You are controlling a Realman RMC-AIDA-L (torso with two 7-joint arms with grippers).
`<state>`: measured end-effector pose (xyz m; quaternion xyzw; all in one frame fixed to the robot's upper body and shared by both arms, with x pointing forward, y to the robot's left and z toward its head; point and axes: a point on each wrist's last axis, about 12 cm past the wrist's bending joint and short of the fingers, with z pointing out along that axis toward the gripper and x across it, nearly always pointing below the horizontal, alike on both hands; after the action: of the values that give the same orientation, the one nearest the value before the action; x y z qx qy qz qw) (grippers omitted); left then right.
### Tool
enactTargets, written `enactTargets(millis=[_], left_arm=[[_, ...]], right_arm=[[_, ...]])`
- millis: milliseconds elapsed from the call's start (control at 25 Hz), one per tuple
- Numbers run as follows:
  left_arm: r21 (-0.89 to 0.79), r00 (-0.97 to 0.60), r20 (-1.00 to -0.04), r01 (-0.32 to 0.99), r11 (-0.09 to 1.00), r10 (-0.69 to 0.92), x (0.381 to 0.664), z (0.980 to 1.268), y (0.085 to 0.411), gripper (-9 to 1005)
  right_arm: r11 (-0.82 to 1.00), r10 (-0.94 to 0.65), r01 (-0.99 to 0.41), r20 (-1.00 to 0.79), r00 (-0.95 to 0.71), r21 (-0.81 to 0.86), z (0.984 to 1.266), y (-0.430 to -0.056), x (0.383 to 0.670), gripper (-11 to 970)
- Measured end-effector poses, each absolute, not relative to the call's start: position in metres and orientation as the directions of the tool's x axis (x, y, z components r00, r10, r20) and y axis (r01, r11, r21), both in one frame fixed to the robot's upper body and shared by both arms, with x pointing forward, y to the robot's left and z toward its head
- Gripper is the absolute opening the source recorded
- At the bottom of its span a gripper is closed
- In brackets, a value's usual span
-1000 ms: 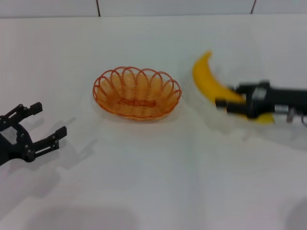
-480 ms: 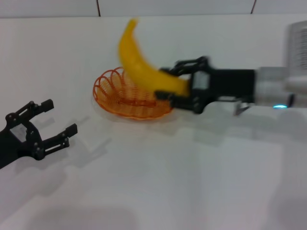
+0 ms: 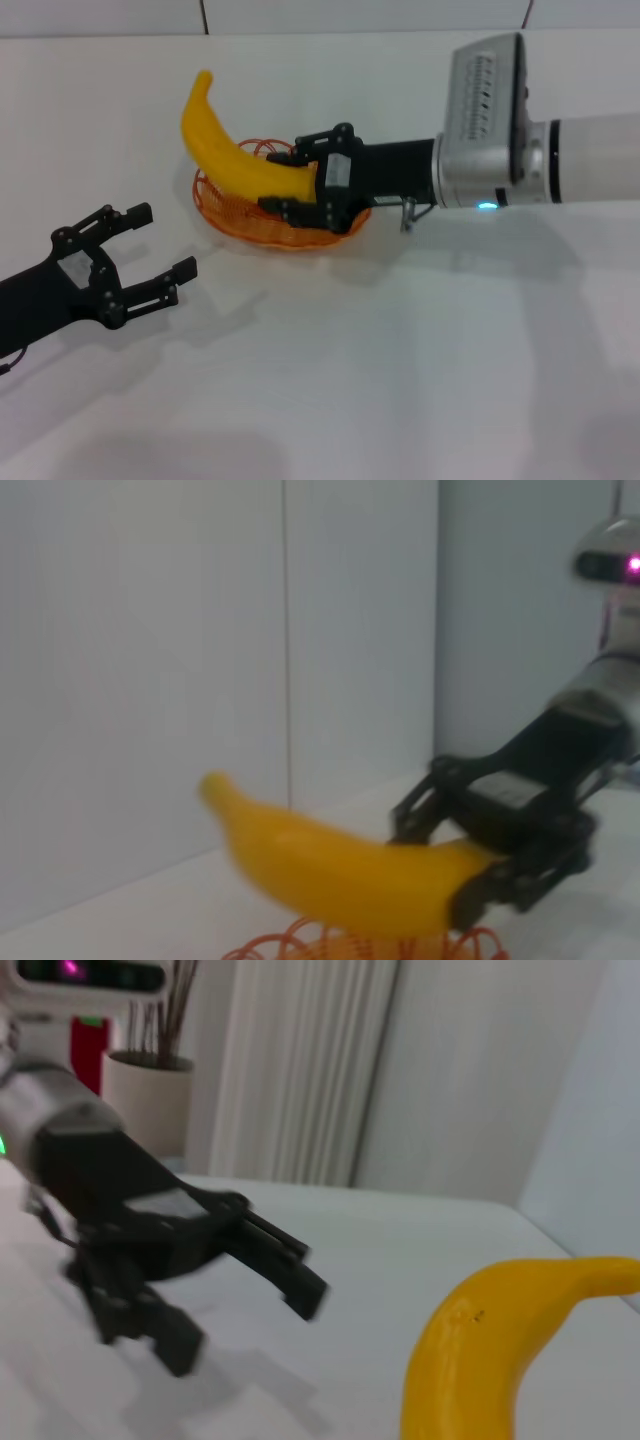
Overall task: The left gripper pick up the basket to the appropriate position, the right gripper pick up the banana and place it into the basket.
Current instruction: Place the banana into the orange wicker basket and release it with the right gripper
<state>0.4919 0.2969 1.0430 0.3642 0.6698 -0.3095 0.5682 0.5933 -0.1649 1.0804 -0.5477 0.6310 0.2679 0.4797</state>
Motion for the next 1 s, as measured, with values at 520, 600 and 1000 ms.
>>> enactTargets(millis=[520, 600, 1000], left_arm=[[-0.002, -0.089, -0.987, 0.84, 0.542, 0.134, 0.49, 1.043, 0.298, 889], [-0.002, -0.089, -0.987, 0.84, 0.542, 0.134, 0.49, 1.043, 0.298, 889], [-0.011, -0.109, -0.984, 0.82, 0.573, 0.138, 0.479, 1.039, 0.31, 889]], right_arm=[[0.314, -0.479, -0.937, -0.877, -0.014, -0.156, 1.078, -0.155, 0.598, 488], [0.301, -0.484, -0.941, -0.875, -0.01, -0.156, 1.078, -0.153, 0.597, 489], [0.328, -0.387, -0.931, -0.922, 0.021, -0.159, 1.097, -0.186, 0.574, 704]])
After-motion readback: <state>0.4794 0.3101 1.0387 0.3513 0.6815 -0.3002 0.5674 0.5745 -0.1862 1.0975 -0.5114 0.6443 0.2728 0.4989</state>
